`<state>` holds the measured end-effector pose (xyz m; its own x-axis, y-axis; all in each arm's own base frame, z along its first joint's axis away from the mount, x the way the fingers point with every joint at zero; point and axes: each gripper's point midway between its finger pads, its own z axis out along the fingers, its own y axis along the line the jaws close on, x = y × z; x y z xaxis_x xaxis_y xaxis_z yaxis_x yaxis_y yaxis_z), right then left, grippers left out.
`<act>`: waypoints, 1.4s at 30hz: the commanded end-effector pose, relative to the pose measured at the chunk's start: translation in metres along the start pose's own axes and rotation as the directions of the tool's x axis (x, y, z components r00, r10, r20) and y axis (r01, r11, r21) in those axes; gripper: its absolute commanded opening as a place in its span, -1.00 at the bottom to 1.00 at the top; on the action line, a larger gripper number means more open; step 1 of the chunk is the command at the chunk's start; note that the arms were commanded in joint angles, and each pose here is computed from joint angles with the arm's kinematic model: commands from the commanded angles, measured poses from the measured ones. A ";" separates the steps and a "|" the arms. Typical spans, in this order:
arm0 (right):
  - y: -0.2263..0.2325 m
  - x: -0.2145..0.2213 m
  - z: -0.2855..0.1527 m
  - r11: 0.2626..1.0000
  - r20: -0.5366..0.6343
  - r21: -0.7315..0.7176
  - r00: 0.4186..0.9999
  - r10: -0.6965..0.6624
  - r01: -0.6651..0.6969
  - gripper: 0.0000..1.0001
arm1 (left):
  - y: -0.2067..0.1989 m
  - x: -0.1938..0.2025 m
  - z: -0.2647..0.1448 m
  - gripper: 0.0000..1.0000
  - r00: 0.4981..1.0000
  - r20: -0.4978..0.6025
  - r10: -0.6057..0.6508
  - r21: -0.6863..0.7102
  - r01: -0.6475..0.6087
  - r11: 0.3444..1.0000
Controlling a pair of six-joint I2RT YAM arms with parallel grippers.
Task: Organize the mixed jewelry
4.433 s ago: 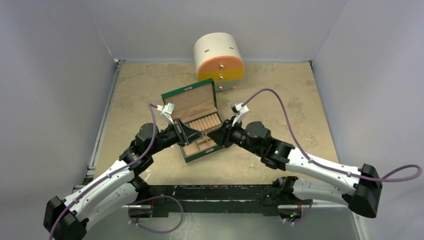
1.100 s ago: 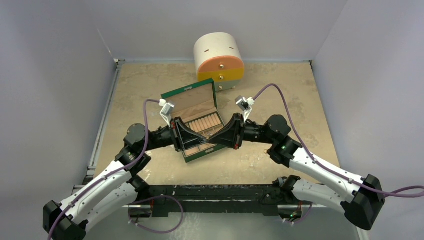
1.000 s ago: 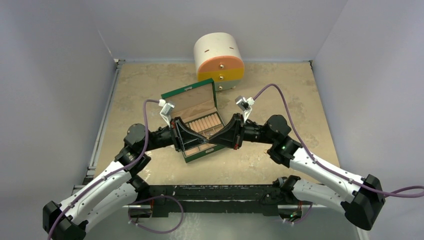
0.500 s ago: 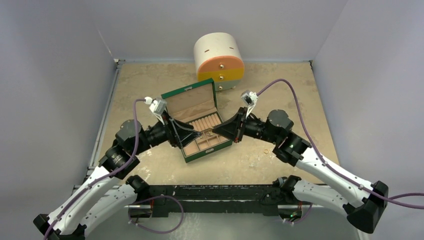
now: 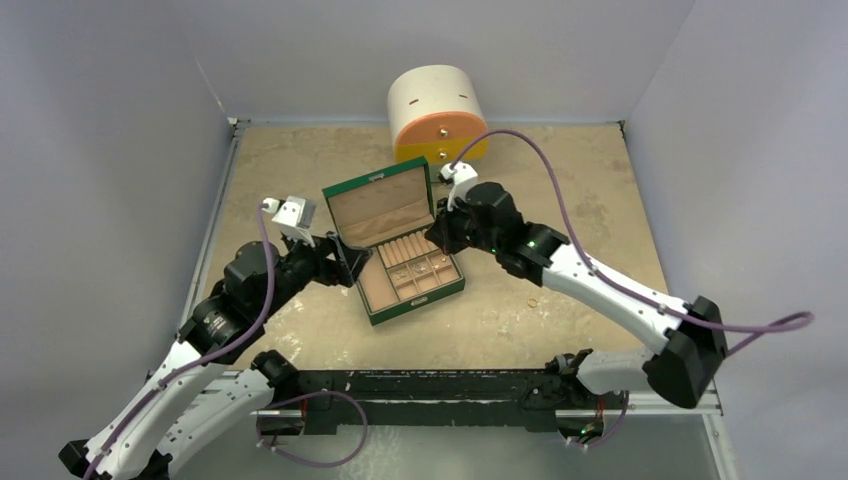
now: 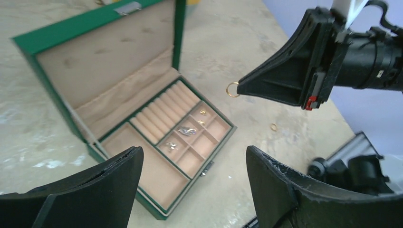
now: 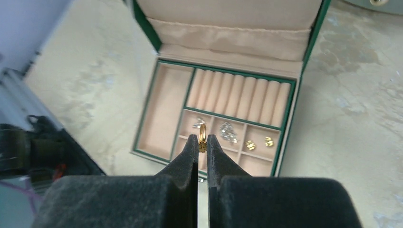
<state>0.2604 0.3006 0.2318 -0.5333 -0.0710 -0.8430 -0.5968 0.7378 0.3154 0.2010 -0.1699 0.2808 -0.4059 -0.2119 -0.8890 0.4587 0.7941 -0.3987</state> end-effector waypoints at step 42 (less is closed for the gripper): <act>-0.053 0.069 0.133 0.934 -0.259 0.295 0.958 -0.123 0.200 -1.00 | 0.061 -0.028 -0.017 0.54 0.990 0.131 0.050 -0.314 -0.006 0.949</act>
<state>0.3286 0.3353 0.0847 -0.6091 -0.3777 -0.6973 -0.5038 0.8634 -0.0276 0.2245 -0.1054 0.2745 -0.3030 -0.2415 -0.9219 0.1763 0.9365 -0.3032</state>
